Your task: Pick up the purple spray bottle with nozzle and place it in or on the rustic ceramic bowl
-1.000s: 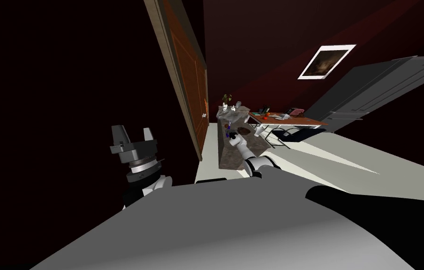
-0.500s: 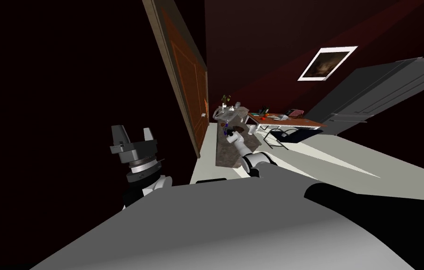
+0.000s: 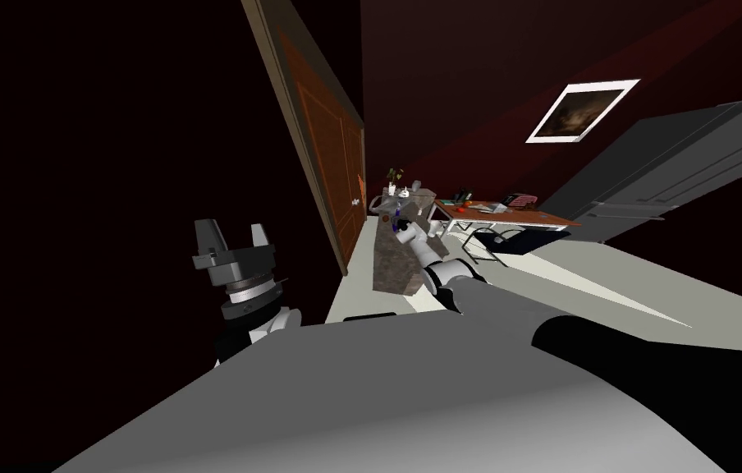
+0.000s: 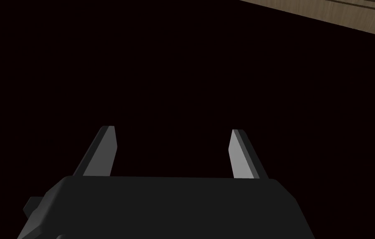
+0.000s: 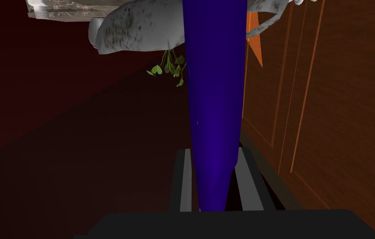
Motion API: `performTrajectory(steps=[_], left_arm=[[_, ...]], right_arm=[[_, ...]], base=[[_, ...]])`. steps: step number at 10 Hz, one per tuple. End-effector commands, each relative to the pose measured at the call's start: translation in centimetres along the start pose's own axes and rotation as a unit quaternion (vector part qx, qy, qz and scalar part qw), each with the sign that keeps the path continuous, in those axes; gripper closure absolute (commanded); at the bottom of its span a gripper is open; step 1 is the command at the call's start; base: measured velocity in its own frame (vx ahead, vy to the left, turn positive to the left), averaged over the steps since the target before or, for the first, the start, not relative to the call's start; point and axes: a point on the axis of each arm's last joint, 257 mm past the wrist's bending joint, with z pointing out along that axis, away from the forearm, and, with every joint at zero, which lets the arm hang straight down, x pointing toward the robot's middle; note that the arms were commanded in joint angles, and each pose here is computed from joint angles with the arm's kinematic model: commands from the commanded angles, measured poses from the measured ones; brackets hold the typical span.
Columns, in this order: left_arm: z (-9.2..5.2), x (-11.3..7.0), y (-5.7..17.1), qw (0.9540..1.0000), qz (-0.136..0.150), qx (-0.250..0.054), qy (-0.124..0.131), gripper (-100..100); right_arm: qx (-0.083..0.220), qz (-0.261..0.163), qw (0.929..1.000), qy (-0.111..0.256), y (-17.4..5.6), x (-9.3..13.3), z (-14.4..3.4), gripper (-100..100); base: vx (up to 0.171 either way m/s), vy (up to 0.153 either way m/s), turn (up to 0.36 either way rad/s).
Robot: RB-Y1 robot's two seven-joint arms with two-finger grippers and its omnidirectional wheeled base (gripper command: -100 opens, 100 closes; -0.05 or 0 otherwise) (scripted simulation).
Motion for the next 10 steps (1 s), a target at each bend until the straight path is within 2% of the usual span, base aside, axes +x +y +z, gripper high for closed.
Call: performTrajectory(steps=[1,2,3,5,6,7,8,9,10], left_arm=[[0.0,0.0,0.0,1.0000,0.000,0.000,0.000,0],[0.0,0.0,0.0,1.0000,0.000,0.000,0.000,0],[0.0,0.0,0.0,1.0000,0.000,0.000,0.000,0],[0.0,0.0,0.0,1.0000,0.000,0.000,0.000,0],[0.0,0.0,0.0,1.0000,0.000,0.000,0.000,0],[0.0,0.0,0.0,1.0000,0.000,0.000,0.000,0],[0.0,0.0,0.0,1.0000,0.000,0.000,0.000,0],[0.0,0.0,0.0,1.0000,0.000,0.000,0.000,0],[0.0,0.0,0.0,1.0000,0.000,0.000,0.000,0]], right_arm=[[0.012,0.000,0.9999,0.000,-1.0,-1.4,0.5,100],[0.024,0.000,0.9997,-0.001,-2.2,-2.6,0.8,100],[0.024,0.000,0.9997,-0.001,-2.2,-2.6,0.8,100],[0.048,0.001,0.9989,-0.001,-4.6,-4.5,1.1,100],[0.058,0.002,0.9983,0.000,-5.7,-4.9,1.1,100],[0.058,0.002,0.9983,0.000,-5.7,-4.9,1.1,100],[0.074,0.005,0.9972,0.004,-7.5,-5.2,1.2,100],[0.065,0.002,0.9979,0.001,-6.4,-5.0,1.0,100],[0.067,0.003,0.9977,0.002,-6.7,-5.1,1.0,-100]], base=[[0.003,-0.160,0.062],[0.018,-0.148,0.063],[0.043,-0.125,0.022],[0.069,-0.108,0.040],[0.101,-0.111,0.027],[0.091,-0.072,-0.004],[0.110,-0.050,-0.007],[0.057,-0.027,-0.013],[0.009,-0.007,-0.002]])
